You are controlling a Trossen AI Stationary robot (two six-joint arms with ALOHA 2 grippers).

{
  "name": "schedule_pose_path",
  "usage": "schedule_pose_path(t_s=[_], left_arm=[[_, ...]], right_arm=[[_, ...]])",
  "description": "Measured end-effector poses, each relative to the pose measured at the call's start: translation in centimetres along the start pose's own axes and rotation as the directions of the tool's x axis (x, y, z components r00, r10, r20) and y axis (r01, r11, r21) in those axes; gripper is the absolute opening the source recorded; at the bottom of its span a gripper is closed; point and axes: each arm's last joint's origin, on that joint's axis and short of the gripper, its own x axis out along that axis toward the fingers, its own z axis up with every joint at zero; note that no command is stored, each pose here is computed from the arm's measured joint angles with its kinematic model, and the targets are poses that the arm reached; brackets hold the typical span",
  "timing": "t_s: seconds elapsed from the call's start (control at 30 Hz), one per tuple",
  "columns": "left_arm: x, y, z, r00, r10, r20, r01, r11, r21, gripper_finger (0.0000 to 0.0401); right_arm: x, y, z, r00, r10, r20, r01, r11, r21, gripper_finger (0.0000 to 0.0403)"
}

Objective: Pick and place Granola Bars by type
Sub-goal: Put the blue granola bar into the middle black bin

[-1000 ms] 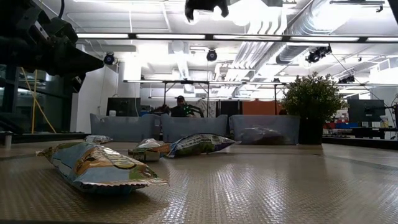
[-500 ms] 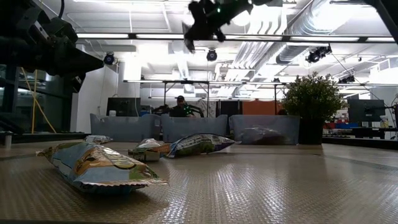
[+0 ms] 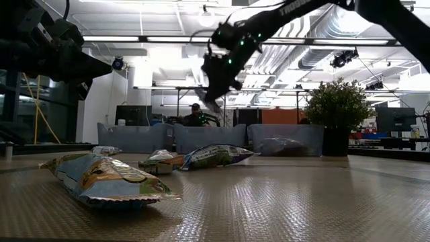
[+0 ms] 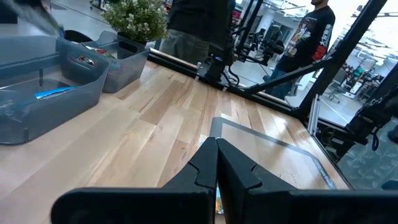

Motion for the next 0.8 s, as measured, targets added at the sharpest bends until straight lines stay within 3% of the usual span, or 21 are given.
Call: schedule_pose_path(t_s=[0.27, 0.5, 0.8], left_arm=[[0.0, 0.0, 0.0, 1.000, 0.000, 0.000, 0.000, 1.000, 0.000, 0.0000], [0.0, 0.0, 0.0, 1.000, 0.000, 0.000, 0.000, 1.000, 0.000, 0.0000], [0.0, 0.0, 0.0, 1.000, 0.000, 0.000, 0.000, 1.000, 0.000, 0.0000]], right_arm=[[2.5, -0.2, -2.7, 0.978, -0.030, -0.206, -0.004, 0.987, -0.163, 0.0078], [2.6, -0.2, -3.4, 0.962, -0.045, -0.269, -0.040, 0.953, -0.301, 0.0078], [2.7, -0.1, -3.4, 0.962, -0.029, -0.273, -0.056, 0.952, -0.301, 0.0082]])
